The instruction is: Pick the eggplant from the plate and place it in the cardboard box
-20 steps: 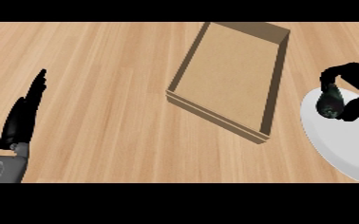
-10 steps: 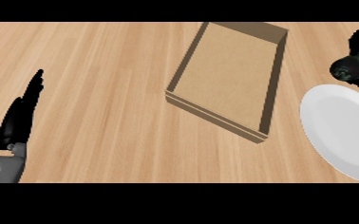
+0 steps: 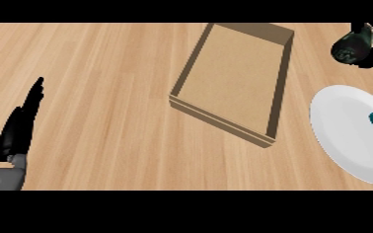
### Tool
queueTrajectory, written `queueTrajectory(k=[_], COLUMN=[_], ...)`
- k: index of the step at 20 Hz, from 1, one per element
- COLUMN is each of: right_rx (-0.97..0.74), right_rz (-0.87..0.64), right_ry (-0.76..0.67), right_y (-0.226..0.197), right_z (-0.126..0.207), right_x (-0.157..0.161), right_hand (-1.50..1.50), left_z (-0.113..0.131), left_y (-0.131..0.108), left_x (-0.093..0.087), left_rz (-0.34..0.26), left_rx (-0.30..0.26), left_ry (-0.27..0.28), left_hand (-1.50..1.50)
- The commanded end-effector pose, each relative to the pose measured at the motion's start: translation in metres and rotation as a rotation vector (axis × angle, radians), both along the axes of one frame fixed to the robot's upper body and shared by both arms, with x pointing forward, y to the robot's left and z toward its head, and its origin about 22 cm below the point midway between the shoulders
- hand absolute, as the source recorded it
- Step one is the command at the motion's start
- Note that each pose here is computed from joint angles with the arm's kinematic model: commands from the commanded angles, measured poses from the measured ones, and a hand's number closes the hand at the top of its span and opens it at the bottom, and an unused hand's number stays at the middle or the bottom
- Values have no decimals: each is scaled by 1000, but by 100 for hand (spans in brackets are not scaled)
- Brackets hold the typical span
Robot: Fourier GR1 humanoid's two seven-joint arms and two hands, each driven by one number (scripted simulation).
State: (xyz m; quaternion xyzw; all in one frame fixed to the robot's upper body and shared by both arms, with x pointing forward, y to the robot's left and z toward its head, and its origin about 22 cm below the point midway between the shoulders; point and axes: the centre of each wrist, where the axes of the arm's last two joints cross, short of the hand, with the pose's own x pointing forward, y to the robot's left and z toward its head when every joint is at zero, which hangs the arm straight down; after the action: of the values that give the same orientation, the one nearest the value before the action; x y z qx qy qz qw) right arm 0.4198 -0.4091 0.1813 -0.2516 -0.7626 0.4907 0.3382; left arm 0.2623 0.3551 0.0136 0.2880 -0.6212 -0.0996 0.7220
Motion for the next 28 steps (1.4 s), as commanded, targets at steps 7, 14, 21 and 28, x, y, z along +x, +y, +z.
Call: queueTrajectory(k=[7, 14, 21, 28], right_rx=[178, 225, 218, 193], right_rz=[114, 89, 75, -56], right_ry=[152, 292, 325, 321], right_y=[114, 186, 249, 275], right_z=[38, 41, -6, -26], right_x=[41, 54, 56, 55], right_hand=[150, 150, 150, 150], left_z=[10, -1, 9, 7], left_y=[0, -3, -1, -28], left_x=[14, -4, 12, 23], left_rz=[3, -2, -26, -31], left_rx=[4, 3, 6, -3], left_ry=[5, -5, 1, -9], left_hand=[0, 0, 0, 0])
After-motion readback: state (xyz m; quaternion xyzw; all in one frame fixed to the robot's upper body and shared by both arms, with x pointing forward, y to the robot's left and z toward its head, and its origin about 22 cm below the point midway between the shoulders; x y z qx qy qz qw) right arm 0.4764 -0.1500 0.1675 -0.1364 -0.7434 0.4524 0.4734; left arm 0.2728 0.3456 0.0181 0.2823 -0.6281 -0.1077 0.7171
